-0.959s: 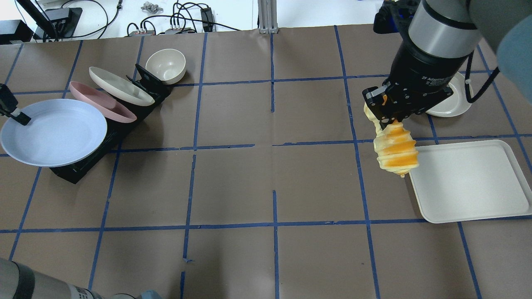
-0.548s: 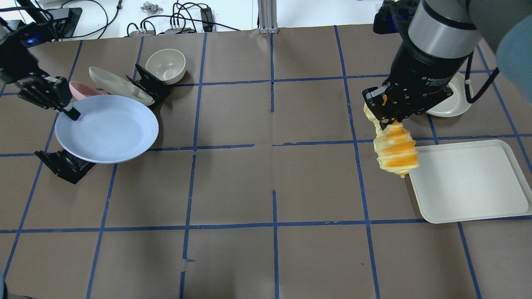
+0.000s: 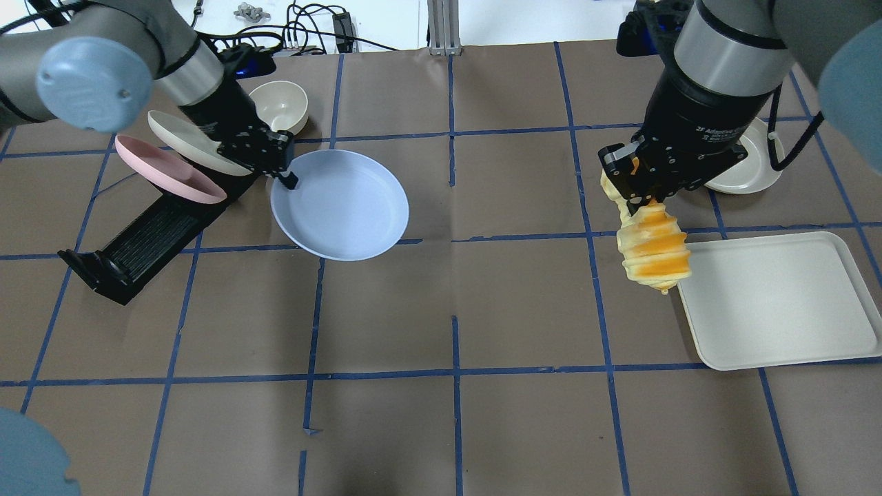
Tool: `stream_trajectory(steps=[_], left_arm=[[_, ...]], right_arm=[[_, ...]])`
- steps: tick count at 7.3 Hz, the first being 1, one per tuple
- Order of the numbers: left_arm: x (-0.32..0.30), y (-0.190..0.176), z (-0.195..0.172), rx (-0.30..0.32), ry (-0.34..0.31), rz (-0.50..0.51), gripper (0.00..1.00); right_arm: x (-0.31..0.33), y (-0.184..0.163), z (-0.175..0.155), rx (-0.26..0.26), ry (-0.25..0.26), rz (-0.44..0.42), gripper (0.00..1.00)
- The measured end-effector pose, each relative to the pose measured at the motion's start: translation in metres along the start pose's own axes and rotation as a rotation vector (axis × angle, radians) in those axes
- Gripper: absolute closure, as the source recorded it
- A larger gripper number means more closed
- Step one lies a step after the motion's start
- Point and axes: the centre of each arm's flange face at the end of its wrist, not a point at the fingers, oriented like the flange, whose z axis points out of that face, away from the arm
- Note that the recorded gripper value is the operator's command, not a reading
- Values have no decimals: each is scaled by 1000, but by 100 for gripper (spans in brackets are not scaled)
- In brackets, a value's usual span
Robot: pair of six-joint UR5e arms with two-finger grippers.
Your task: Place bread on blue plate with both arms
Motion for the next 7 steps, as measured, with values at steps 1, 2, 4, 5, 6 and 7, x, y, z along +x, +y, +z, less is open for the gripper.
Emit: stream_trajectory(steps=[1, 2, 4, 5, 6, 7], left_arm=[[15, -18, 33, 41, 20, 42, 98], [32, -35, 63, 72, 21, 80, 98], [58, -49, 106, 81, 20, 105, 97], [62, -49, 117, 82, 19, 99, 87], [63, -48, 124, 91, 17, 97, 57], [63, -46, 129, 92, 15, 96, 31]], right_arm=[[0, 0, 0, 0, 1, 0, 95], [0, 0, 0, 1, -1, 0, 95], [-1, -2, 2, 8, -9, 9, 95], [-2, -3, 3, 15, -10, 24, 95], [-2, -5, 3, 23, -10, 33, 95], [-2, -6, 3, 28, -13, 37, 95]])
